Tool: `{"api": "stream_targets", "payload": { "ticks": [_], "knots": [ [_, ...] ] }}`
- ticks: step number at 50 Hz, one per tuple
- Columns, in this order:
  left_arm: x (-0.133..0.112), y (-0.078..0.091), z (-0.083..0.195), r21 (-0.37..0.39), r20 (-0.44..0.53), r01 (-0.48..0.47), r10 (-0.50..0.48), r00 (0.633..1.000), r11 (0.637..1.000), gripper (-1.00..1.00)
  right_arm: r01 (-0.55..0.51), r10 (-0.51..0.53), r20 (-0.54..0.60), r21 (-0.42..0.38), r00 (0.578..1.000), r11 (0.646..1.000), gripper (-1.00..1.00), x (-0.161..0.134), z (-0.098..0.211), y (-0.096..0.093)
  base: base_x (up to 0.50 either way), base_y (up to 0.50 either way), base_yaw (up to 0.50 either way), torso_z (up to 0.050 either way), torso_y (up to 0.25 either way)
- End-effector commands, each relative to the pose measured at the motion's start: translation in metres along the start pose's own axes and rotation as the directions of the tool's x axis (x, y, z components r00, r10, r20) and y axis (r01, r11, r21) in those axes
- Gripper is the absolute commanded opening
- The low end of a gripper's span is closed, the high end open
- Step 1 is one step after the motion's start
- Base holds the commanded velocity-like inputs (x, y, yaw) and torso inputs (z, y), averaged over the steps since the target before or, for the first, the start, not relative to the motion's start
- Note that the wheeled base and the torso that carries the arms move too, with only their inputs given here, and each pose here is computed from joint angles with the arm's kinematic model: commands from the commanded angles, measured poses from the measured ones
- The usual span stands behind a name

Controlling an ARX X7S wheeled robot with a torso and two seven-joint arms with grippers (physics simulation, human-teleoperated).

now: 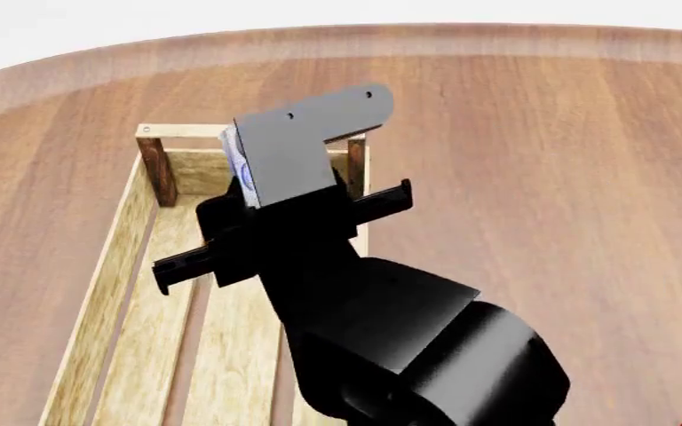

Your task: Pick up the cream cheese and put it in the tray.

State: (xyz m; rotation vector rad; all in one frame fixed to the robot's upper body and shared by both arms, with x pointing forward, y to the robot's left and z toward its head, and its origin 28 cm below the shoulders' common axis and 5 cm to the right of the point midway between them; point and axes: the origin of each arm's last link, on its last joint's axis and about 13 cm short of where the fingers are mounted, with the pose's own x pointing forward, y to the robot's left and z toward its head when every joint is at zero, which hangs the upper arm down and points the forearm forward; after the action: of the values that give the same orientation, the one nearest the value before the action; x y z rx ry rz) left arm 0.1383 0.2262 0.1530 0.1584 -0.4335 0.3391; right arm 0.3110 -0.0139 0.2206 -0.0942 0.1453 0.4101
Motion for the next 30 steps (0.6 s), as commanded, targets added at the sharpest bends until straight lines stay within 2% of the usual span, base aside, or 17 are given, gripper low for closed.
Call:
{"api": "stream_targets", "payload": {
  "ticks": [1,5,9,14,15,30],
  "knots": [
    [0.003,0.0,-0.008,0.024,-0.009,-0.007,0.007,1.0,1.0,1.0,-0.062,0.073,-0.097,0.115,0.993,0.991,-1.0,0.027,0.006,-0.002,0.0,0.0,0.0,0.0,0.0],
    [0.002,0.001,-0.008,0.025,-0.01,-0.007,0.008,1.0,1.0,1.0,-0.095,0.118,-0.161,0.145,0.98,0.985,-1.0,0.033,0.004,0.002,0.0,0.0,0.0,0.0,0.0],
    [0.002,0.001,-0.008,0.025,-0.01,-0.008,0.008,1.0,1.0,1.0,-0.115,0.136,-0.176,0.126,0.975,0.985,-1.0,0.036,0.005,0.006,0.0,0.0,0.0,0.0,0.0],
    [0.002,0.001,-0.008,0.024,-0.011,-0.009,0.01,1.0,1.0,1.0,-0.106,0.137,-0.273,0.125,0.952,0.987,-1.0,0.045,0.004,0.009,0.0,0.0,0.0,0.0,0.0],
    [0.002,0.002,-0.008,0.024,-0.011,-0.01,0.011,1.0,1.0,1.0,-0.091,0.127,-0.321,0.125,0.938,0.988,-1.0,0.048,0.002,0.009,0.0,0.0,0.0,0.0,0.0],
    [0.003,0.0,-0.01,0.028,-0.017,-0.003,0.004,1.0,1.0,1.0,-0.051,0.132,-0.457,0.185,0.88,0.981,-1.0,0.058,-0.017,0.01,0.0,0.0,0.0,0.0,0.001]
  ]
}}
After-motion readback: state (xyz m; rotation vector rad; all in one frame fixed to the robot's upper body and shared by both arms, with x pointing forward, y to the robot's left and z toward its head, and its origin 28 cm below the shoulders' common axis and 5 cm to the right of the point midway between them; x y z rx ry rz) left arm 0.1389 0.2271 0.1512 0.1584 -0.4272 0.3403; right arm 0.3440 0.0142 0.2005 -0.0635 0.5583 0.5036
